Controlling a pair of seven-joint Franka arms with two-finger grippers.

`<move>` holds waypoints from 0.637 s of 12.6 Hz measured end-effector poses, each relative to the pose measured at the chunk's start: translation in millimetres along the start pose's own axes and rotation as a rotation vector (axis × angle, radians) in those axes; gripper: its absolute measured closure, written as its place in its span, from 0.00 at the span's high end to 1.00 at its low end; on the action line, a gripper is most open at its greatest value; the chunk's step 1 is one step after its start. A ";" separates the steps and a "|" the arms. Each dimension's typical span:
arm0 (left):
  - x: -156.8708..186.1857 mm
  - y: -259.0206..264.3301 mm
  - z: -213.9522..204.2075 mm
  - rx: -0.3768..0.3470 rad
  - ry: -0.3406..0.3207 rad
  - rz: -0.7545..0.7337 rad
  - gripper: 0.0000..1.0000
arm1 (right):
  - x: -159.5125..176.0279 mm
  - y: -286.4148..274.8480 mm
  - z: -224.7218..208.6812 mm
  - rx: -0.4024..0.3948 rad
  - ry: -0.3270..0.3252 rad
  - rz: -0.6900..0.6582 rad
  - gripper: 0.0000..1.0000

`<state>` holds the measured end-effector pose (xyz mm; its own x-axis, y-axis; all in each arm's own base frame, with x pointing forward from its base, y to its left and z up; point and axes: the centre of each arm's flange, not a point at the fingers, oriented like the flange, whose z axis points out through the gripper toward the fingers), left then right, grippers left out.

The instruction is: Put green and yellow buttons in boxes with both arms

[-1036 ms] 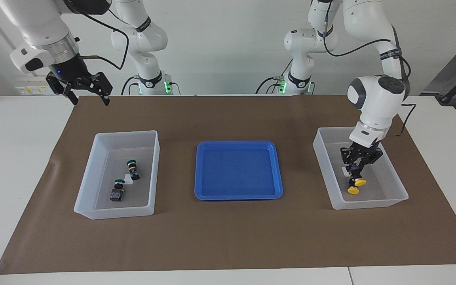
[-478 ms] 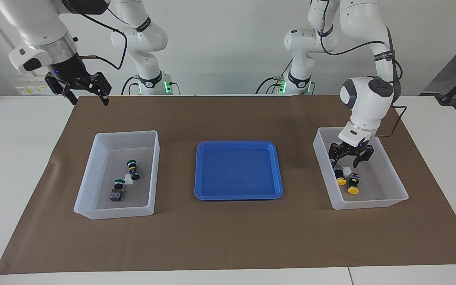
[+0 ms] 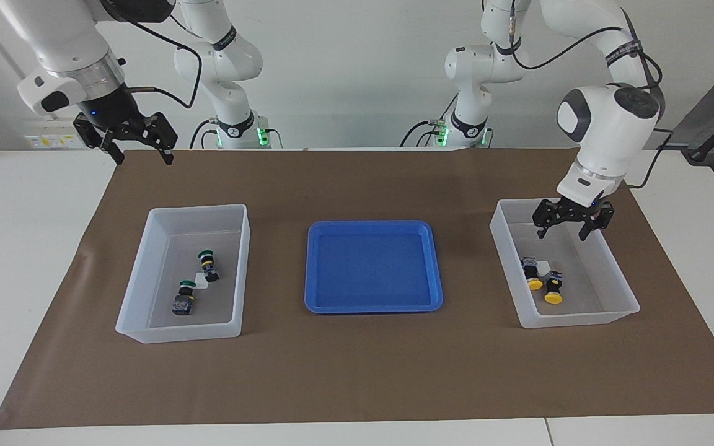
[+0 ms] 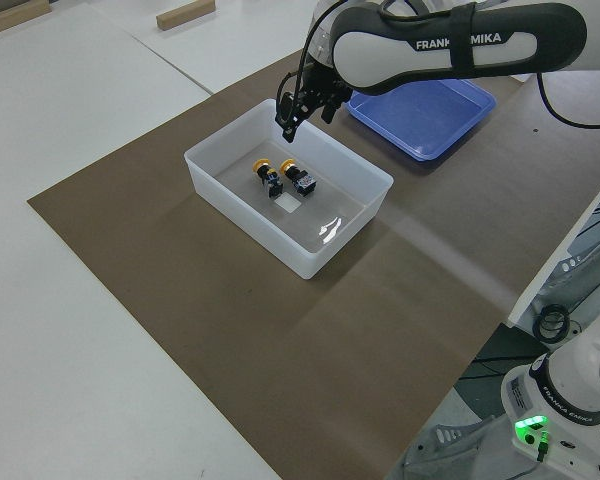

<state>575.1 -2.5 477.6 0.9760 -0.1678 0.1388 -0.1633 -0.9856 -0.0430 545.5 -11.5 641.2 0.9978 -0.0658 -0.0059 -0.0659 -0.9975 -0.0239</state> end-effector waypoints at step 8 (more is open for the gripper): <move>10.5 -3.3 -138.9 -0.006 -0.051 -0.038 1.00 | 0.0 0.0 0.0 0.000 0.000 0.000 1.00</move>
<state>565.9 -3.7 616.6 0.9876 -0.1295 0.0892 -0.1270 -0.9914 -0.0328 545.5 -11.5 641.2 0.9978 -0.0658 -0.0059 -0.0659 -0.9975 -0.0239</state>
